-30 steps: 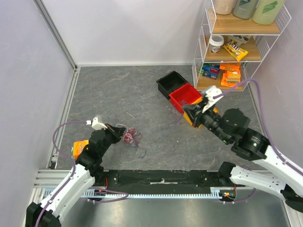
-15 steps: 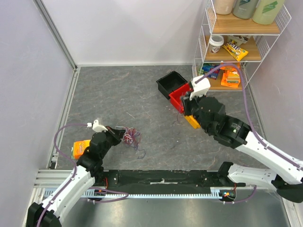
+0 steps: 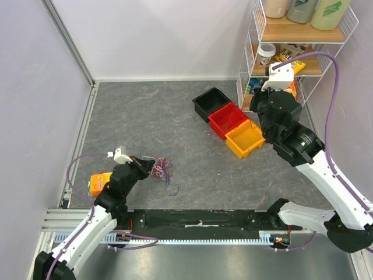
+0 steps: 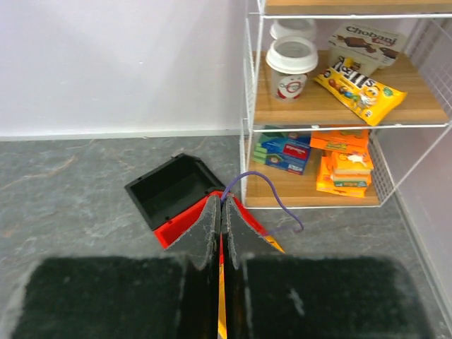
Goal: Untangle the cables
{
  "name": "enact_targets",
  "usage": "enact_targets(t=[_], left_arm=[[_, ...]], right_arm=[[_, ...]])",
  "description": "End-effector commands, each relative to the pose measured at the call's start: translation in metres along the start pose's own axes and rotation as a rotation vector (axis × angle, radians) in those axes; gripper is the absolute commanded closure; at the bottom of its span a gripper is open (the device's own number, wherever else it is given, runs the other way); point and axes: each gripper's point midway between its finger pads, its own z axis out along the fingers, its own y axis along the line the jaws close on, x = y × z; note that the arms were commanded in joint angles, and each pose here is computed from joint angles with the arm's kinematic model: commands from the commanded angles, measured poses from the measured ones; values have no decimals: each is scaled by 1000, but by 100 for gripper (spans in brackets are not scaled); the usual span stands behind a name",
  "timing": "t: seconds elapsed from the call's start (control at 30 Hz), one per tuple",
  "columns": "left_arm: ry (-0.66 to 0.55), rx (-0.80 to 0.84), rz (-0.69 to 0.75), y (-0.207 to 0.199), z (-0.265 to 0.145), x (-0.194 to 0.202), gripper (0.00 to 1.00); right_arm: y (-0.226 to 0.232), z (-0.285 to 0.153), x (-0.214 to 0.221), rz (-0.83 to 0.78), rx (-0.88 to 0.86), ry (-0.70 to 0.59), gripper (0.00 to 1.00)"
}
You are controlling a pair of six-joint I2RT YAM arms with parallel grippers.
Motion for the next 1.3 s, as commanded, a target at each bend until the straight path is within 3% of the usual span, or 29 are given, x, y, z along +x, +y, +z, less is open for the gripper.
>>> enact_targets(t=[0.0,0.17,0.47,0.87,1.17,1.27], left_arm=[[-40,40,-5,-8,0,-8,98],[-50,53,-8,-8,-1,-8,98],[-46,55,-5,-9,-1,-8,98],[-60,67,-9,-10,-2,-9,98],[-55,61,-9,-9,-2,-9,98],[-51,61,-6,-9,-2,-8,98]], right_arm=[[-11,21,27,-70,73,42,100],[-24,32,71,-106,131,124,100],[-43,43,98,-63,151,159,100],[-3,45,227,210,8,398,100],[-50,45,285,80,239,475,100],[-40,53,308,10,198,555,100]])
